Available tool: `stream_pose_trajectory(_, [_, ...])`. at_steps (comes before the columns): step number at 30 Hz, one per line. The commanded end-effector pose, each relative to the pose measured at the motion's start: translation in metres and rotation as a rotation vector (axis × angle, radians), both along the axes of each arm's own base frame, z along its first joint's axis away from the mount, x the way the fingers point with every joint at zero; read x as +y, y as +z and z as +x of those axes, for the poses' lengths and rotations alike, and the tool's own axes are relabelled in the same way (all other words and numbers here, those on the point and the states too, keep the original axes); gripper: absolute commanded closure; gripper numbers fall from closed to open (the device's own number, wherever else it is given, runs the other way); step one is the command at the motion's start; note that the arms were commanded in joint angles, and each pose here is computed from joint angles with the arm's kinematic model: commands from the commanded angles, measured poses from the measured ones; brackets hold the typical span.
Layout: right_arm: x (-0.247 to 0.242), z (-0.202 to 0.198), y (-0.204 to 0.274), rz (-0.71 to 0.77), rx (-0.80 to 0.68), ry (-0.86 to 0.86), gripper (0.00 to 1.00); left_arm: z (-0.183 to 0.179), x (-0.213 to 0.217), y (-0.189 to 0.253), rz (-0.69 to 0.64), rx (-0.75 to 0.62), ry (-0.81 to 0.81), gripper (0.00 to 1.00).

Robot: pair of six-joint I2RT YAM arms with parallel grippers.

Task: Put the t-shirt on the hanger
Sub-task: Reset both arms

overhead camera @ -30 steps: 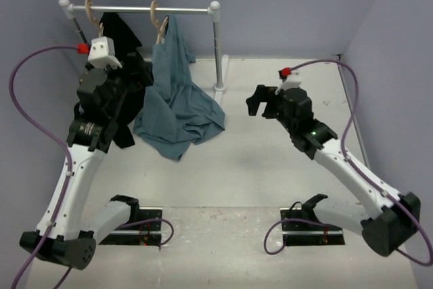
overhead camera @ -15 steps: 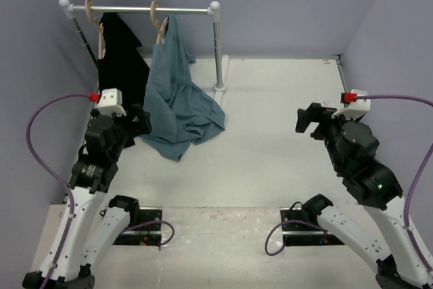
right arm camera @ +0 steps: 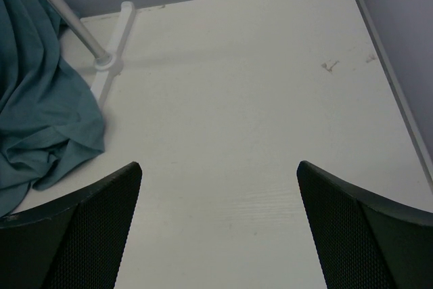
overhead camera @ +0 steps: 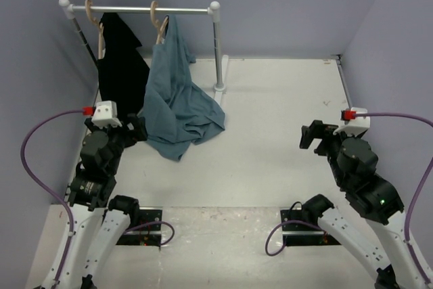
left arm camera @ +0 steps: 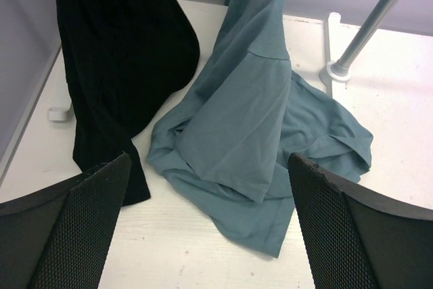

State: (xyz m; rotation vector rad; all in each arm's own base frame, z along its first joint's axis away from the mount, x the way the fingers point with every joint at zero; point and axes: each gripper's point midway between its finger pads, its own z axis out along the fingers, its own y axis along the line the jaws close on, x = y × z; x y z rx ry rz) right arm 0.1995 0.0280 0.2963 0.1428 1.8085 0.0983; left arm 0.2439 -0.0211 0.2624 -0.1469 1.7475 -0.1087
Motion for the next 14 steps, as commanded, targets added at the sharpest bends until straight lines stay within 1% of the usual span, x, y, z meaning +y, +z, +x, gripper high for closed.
stream_pose_trajectory(1, [-0.0023, 0.0006, 0.0057, 0.017, -0.035, -0.014, 0.01, 0.0036, 0.0067, 0.0037, 0.017, -0.035, 0.031, 0.00])
stream_pose_trajectory(14, [-0.0062, -0.0029, 0.0075, 0.037, -0.051, -0.031, 0.01, 0.0022, 0.0118, -0.0025, 0.016, -0.030, 0.062, 0.00])
